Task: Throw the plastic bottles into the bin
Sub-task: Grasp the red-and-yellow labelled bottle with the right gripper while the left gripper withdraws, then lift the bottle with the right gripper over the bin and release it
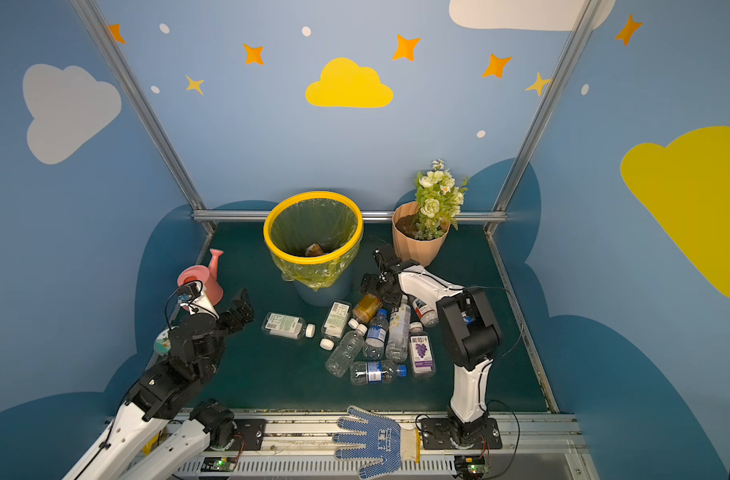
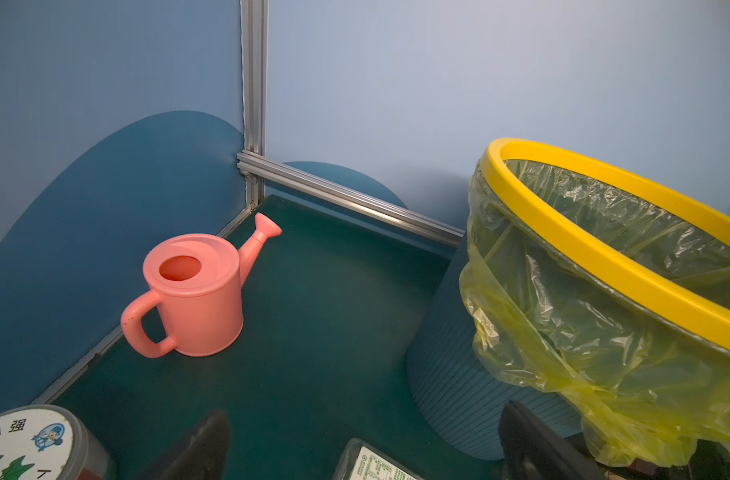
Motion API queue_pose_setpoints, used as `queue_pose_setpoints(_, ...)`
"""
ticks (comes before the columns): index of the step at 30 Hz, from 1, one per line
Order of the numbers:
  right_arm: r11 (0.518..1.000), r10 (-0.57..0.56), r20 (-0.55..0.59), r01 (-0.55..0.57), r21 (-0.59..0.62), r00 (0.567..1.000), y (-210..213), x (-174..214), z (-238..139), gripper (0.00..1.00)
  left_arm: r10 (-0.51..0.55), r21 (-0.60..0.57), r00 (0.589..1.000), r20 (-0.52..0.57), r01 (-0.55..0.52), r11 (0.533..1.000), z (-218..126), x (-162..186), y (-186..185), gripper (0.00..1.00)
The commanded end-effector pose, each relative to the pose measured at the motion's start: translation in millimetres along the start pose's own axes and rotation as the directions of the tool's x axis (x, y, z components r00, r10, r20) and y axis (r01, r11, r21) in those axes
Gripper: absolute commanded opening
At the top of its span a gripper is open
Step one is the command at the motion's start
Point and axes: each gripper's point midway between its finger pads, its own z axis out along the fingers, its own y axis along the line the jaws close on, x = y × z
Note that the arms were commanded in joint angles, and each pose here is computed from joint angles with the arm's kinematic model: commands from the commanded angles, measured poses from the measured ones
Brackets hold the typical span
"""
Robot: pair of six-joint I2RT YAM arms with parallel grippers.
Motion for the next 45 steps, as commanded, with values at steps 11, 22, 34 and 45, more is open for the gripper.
queue_pose_setpoints(11, 1.0, 0.02, -0.044, -0.019, 0.013, 0.999, 2.4, -3.4, 24.2, 0.85, -0.023, -0.012, 1.0, 0.013, 0.023, 1.0, -6.4, -0.4, 9.8, 1.0)
queue_pose_setpoints(22, 0.997, 0.059, 0.032, -0.057, -0.045, 0.998, 6.4, -25.4, 13.9, 0.68, -0.038, -0.027, 0.999, 0.016, 0.039, 0.999, -7.8, 2.6, 15.6, 1.0)
queue_pose_setpoints(34, 0.971, 0.082, 0.199, -0.033, -0.237, 0.977, 31.7, -68.9, -38.5, 0.63, -0.054, -0.065, 0.999, 0.009, 0.054, 0.996, -4.1, 12.6, 23.4, 1.0)
queue_pose_setpoints(45, 0.912, 0.061, 0.583, 0.193, -0.363, 0.81, 39.3, -107.1, -211.5, 0.59, -0.139, -0.206, 0.989, -0.039, 0.129, 0.97, 2.7, 52.0, 52.7, 1.0)
